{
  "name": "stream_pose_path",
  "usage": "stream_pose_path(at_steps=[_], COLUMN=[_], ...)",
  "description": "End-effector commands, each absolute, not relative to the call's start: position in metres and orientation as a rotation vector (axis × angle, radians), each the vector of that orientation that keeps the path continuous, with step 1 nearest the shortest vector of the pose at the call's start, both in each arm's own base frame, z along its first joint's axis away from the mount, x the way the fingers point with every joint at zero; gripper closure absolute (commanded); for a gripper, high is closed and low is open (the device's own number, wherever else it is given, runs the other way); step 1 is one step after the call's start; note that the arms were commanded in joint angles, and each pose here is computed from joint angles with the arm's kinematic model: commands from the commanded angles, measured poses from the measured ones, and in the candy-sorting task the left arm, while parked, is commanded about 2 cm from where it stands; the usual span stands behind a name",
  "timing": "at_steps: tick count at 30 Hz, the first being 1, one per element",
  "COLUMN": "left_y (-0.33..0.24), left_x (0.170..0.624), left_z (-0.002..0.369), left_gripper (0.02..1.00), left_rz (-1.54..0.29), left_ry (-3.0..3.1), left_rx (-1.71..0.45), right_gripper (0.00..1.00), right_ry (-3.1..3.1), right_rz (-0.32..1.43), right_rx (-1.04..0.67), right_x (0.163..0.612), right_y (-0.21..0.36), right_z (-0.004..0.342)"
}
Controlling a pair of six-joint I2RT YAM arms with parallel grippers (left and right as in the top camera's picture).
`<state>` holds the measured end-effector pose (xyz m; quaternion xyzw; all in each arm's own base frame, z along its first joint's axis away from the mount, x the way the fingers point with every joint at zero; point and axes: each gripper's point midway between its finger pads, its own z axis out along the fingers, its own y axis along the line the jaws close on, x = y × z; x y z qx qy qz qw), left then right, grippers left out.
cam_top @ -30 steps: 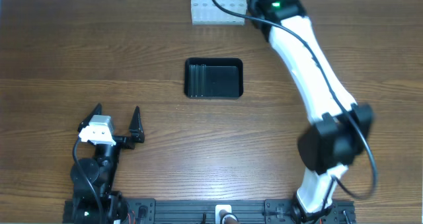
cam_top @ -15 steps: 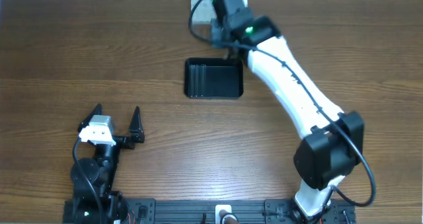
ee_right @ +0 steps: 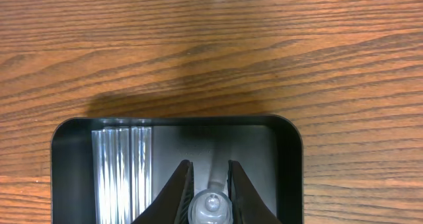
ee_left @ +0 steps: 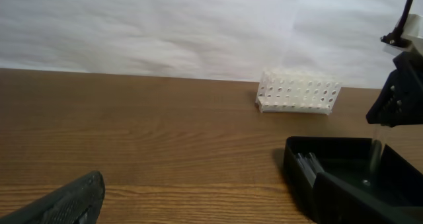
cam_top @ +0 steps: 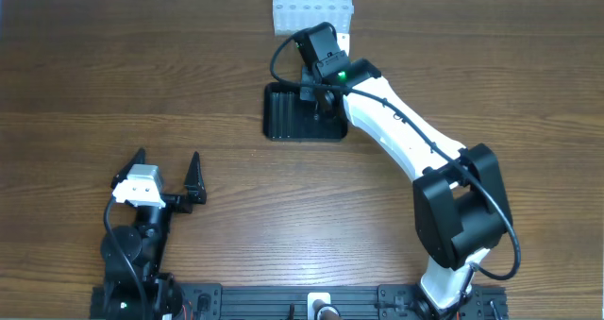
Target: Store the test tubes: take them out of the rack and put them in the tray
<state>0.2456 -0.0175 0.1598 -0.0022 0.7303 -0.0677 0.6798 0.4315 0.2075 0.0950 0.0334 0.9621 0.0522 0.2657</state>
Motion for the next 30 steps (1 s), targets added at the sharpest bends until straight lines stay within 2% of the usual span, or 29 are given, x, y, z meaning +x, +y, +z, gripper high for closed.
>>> stream_pose_path(at_steps=[1, 5, 10, 17, 21, 24, 26, 29, 30], left_y=[-0.019, -0.019, -0.019, -0.019, -0.019, -0.019, -0.019, -0.019, -0.019], left_x=[0.245, 0.245, 0.245, 0.245, 0.245, 0.245, 0.245, 0.245, 0.245], left_z=[0.159, 0.159, 0.159, 0.159, 0.159, 0.159, 0.159, 0.159, 0.159], left_gripper=[0.018, 0.018, 0.018, 0.018, 0.018, 0.020, 0.018, 0.018, 0.018], left_rz=[-0.151, -0.151, -0.151, -0.151, -0.151, -0.151, -0.151, -0.151, -0.151], left_ry=[1.638, 1.638, 1.638, 1.638, 1.638, 1.638, 1.638, 1.638, 1.638], left_rx=[0.016, 0.016, 0.016, 0.016, 0.016, 0.016, 0.016, 0.016, 0.016], right_gripper=[0.869, 0.858, 0.831, 0.702, 0.689, 0.636, 0.549, 0.308, 0.257], right_ry=[2.638, 2.670, 2.676, 2.676, 2.658, 2.596, 2.525, 2.395, 2.341], right_rz=[0.134, 0.118, 0.115, 0.114, 0.103, 0.058, 0.048, 0.032, 0.031], right_rx=[0.116, 0.134, 0.132, 0.131, 0.129, 0.107, 0.061, 0.023, 0.013], right_x=[0.428, 0.426, 0.426, 0.426, 0.429, 0.436, 0.444, 0.456, 0.459], right_y=[0.215, 0.215, 0.215, 0.215, 0.214, 0.207, 0.201, 0.184, 0.176], right_z=[0.069, 0.053, 0.050, 0.050, 0.052, 0.071, 0.098, 0.150, 0.171])
